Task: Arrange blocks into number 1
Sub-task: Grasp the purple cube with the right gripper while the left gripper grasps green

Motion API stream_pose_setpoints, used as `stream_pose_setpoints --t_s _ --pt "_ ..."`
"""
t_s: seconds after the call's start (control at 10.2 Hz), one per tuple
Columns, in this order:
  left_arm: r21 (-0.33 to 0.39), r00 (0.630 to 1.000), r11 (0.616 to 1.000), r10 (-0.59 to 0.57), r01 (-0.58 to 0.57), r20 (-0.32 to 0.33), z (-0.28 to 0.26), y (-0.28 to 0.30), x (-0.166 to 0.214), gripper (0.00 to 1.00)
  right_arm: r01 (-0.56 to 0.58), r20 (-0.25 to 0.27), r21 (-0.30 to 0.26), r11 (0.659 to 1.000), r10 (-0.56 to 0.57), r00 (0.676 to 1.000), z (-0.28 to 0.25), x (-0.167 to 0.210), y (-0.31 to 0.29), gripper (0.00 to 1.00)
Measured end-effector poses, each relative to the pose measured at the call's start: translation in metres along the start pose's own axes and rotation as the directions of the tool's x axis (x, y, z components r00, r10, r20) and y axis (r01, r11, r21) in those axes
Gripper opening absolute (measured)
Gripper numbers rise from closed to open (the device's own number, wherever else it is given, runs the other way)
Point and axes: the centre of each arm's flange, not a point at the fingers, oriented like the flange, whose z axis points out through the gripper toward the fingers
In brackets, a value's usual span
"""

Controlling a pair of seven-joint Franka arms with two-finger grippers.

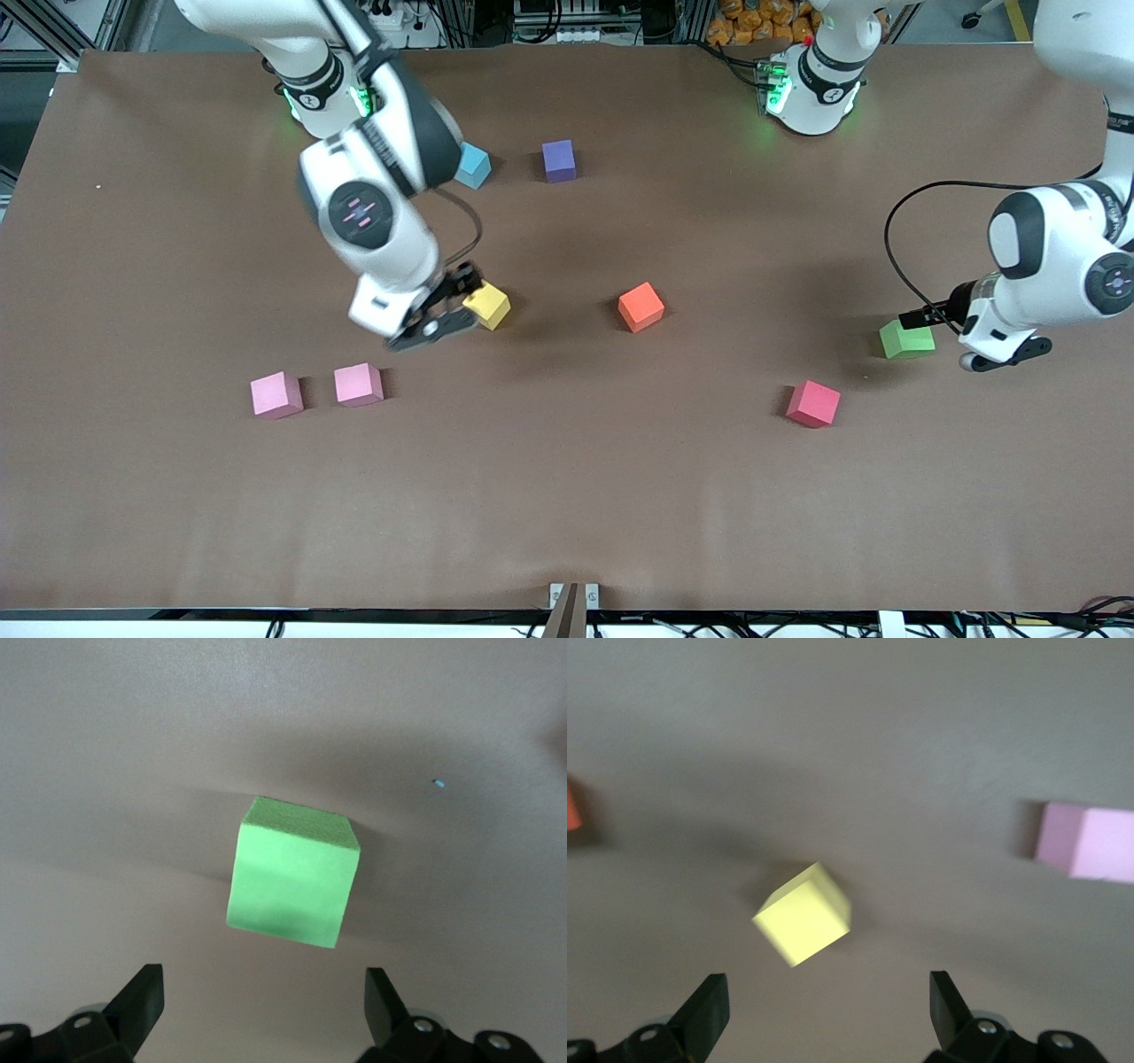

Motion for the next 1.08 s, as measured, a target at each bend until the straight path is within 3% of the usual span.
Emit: stream_pose_setpoints --t_s 0.49,0.69,1.08 --pt "0.011 1.000 1.000 0.018 -0.018 -0.019 0.018 0.003 0.008 1.00 0.012 0.074 -0.055 0.998 -0.008 0.997 0.046 -0.081 -0.126 1.00" --pt "0.008 0.999 1.000 0.018 -0.018 -0.030 0.023 0.004 0.011 1.00 0.051 0.067 -0.018 0.999 -0.050 0.996 0.066 -0.123 -0.166 1.00" --pt "0.002 0.998 0.999 0.034 -0.034 -0.047 0.021 0.015 0.012 1.00 0.096 0.034 -0.018 0.995 -0.096 0.995 0.099 -0.185 -0.216 1.00"
